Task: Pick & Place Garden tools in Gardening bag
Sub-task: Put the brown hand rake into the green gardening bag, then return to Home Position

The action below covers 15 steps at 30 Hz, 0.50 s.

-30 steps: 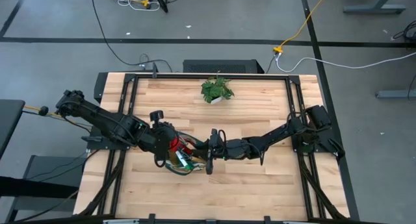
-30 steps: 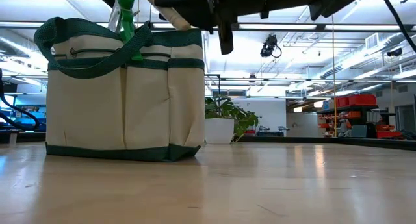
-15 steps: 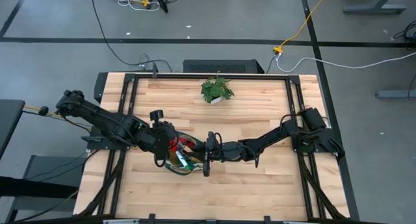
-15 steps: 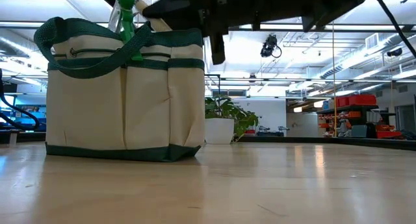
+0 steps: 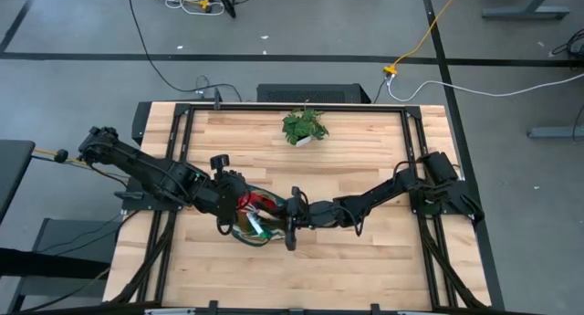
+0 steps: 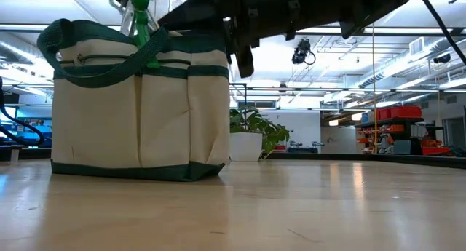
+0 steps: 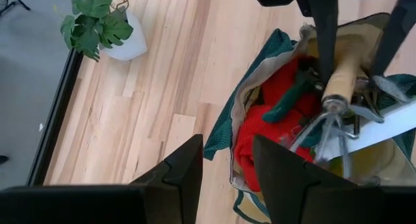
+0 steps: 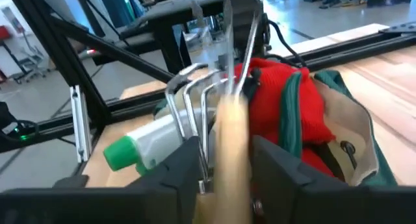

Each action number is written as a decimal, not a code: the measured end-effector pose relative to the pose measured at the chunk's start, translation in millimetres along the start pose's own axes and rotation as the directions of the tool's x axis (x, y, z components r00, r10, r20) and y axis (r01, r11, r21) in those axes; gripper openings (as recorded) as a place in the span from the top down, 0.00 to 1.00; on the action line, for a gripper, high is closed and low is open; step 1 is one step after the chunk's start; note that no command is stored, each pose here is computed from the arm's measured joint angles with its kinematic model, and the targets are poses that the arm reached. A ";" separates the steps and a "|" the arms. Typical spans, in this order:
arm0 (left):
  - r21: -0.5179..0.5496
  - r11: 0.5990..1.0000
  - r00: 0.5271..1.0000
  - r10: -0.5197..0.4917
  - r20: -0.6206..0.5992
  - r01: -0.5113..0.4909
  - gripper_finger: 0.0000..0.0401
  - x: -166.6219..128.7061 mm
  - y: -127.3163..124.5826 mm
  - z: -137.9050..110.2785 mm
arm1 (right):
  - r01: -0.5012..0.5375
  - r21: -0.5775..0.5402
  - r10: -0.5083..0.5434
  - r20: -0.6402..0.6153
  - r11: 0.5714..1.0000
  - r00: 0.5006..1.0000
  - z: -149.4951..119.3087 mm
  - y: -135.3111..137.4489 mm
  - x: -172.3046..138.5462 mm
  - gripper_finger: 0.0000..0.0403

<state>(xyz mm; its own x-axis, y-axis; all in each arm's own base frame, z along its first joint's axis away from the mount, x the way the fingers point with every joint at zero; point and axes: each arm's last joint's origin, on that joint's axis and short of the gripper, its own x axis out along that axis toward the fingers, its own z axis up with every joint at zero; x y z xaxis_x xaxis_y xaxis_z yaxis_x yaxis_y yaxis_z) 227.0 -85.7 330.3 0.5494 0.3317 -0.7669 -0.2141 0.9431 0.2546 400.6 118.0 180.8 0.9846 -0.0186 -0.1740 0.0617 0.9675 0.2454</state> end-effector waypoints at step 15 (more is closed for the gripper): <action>0.000 1.000 1.000 0.000 -0.001 0.000 0.65 0.0 0.0 -0.1 | -0.010 -0.069 0.014 0.048 0.998 0.999 25.9 4.2 -11.7 0.66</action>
<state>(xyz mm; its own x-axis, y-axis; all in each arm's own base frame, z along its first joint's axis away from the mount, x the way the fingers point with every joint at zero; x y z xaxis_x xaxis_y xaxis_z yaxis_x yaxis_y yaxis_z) 226.9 -85.8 330.2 0.5488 0.3319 -0.7672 -0.2140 0.9430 0.2549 393.6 115.7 208.6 0.9920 -0.0174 -0.1251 0.0399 0.9828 0.1803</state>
